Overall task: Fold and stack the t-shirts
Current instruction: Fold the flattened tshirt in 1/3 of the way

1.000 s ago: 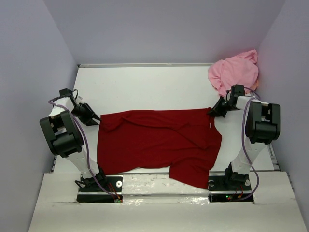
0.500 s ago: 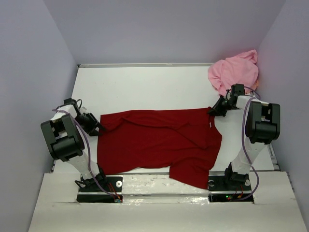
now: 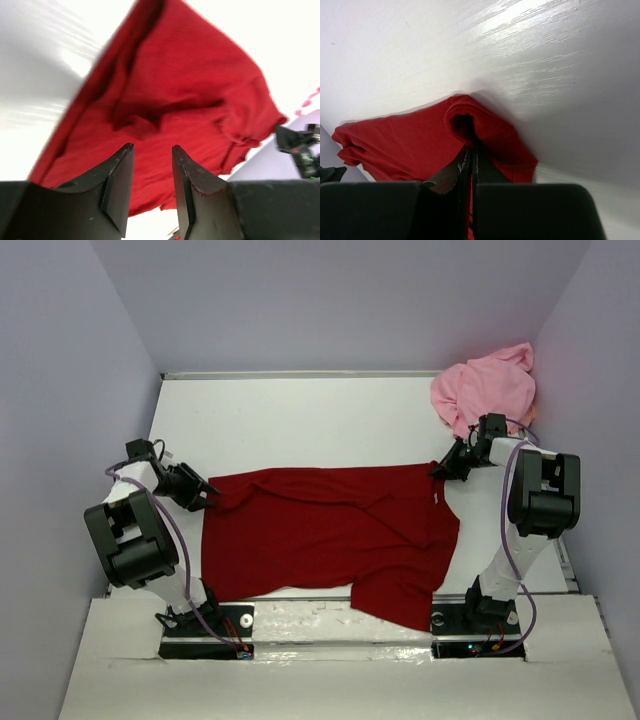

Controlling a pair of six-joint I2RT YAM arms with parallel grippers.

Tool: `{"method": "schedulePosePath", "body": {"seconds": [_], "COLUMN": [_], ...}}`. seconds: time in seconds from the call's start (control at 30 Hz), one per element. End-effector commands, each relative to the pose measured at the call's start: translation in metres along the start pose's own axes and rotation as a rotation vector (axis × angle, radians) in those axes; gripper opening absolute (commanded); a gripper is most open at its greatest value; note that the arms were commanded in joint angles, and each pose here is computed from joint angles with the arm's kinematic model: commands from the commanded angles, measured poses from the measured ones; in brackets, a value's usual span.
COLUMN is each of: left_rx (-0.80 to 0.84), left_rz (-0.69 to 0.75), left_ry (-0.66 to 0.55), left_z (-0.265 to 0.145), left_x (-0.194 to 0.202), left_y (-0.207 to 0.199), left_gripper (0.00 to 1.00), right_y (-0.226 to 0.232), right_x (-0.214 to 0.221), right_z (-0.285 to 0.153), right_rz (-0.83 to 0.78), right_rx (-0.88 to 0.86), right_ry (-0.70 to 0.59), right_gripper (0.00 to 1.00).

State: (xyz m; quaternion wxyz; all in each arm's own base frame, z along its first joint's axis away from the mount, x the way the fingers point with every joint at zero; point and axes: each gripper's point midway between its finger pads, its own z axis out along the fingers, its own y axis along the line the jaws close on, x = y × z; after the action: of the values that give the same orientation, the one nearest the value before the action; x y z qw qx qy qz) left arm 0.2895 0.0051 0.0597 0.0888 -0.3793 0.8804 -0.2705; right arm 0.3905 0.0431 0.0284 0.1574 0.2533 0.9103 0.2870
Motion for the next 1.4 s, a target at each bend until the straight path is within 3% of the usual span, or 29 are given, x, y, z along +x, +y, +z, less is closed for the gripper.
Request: {"method": "schedulePosePath", "body": {"seconds": [0.0, 0.1, 0.6, 0.9, 1.07, 1.37], "left_rx": [0.125, 0.137, 0.108, -0.023, -0.088, -0.099], "left_rz": [-0.052, -0.058, -0.124, -0.185, -0.218, -0.304], "left_ry": [-0.054, -0.089, -0.042, -0.086, -0.175, -0.122], "left_z": [-0.019, -0.023, -0.010, -0.016, -0.034, -0.026], "left_x": [-0.001, -0.005, 0.001, -0.023, -0.044, -0.028], "left_y": [-0.026, -0.028, -0.015, -0.008, -0.012, -0.012], "left_gripper": [0.45, 0.45, 0.45, 0.43, 0.44, 0.44], "right_y": [0.011, 0.010, 0.013, 0.014, 0.016, 0.019], "right_x": [-0.020, -0.020, -0.024, -0.023, -0.023, -0.027], "right_z": [-0.004, -0.003, -0.003, -0.004, -0.005, -0.005], "right_rz": [-0.040, -0.040, -0.044, -0.045, -0.046, -0.058], "right_rx": [-0.028, -0.027, -0.031, -0.037, -0.043, -0.048], "right_ry": [-0.050, -0.048, -0.050, -0.048, -0.044, -0.044], "right_gripper": [0.00, 0.00, 0.00, 0.00, 0.00, 0.00]}}
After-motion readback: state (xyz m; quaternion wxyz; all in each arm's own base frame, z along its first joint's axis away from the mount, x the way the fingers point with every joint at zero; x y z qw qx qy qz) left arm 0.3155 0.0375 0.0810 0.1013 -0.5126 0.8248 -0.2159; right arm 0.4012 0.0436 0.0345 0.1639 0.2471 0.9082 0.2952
